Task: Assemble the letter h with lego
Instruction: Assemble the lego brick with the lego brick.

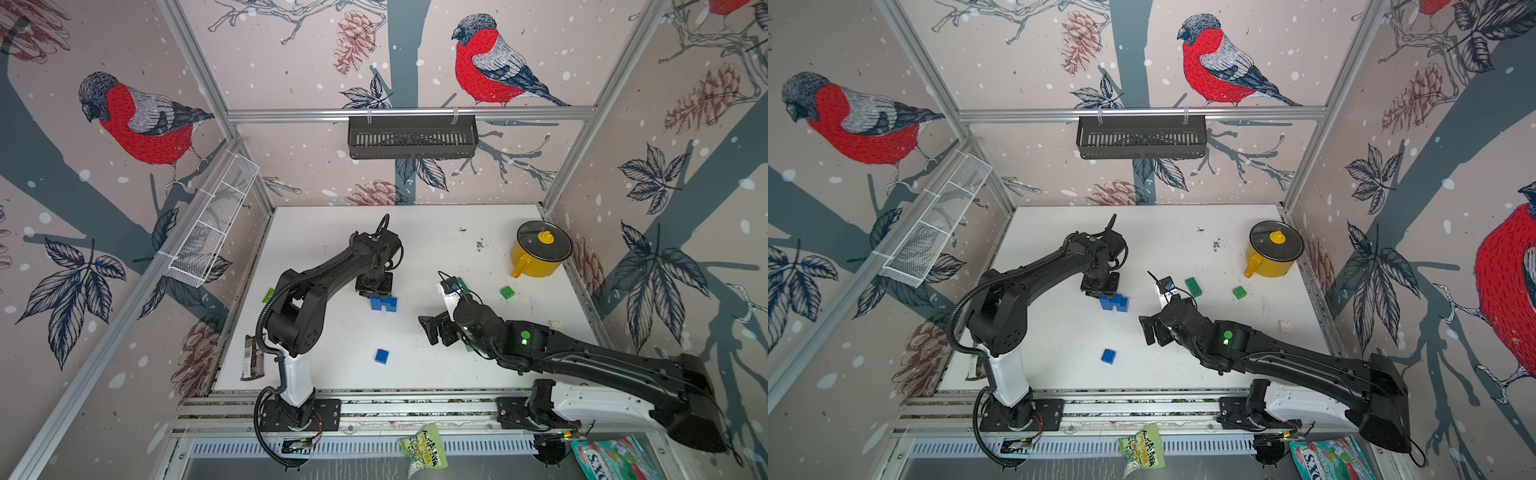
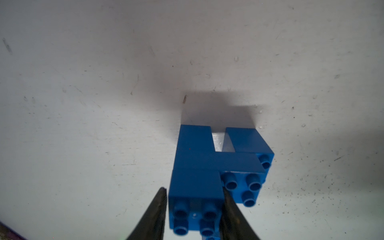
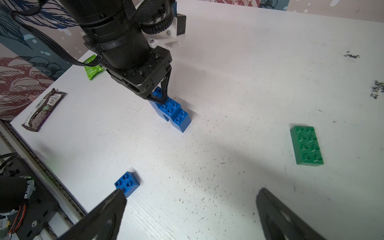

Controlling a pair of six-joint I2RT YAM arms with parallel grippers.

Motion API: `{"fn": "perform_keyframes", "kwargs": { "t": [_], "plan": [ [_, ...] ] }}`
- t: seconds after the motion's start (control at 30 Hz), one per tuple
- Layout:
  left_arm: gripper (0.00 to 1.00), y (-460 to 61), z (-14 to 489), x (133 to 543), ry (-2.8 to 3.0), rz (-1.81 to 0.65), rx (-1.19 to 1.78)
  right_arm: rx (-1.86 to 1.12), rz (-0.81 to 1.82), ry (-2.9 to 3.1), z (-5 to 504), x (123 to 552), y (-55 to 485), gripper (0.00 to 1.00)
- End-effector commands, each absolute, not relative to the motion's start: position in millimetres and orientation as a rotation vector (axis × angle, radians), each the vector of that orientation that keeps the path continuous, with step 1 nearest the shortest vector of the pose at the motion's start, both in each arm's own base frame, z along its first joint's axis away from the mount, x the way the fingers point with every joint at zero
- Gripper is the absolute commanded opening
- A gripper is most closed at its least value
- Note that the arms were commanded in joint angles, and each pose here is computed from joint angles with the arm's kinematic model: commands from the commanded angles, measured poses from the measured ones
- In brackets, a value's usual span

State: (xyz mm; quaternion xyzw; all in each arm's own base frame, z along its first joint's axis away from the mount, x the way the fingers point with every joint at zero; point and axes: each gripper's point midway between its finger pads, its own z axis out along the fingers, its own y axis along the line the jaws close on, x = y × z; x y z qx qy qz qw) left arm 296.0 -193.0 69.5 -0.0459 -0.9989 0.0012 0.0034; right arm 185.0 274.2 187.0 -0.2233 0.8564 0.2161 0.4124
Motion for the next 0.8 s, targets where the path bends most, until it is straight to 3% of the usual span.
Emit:
{"fn": "perform_keyframes", "kwargs": {
  "t": [0.0,0.1,0.77],
  "plan": [
    [0.47,-182,61,271,-3.012,-0.062,-0.120,-0.565,0.559,2.141,192,184,276,0.99],
    [0.55,-183,64,273,-3.022,-0.056,-0.114,-0.562,0.559,2.140,192,184,275,0.99],
    [0.69,-190,97,294,-3.107,-0.035,-0.099,-0.565,0.570,2.135,194,182,278,0.99]
  ]
}}
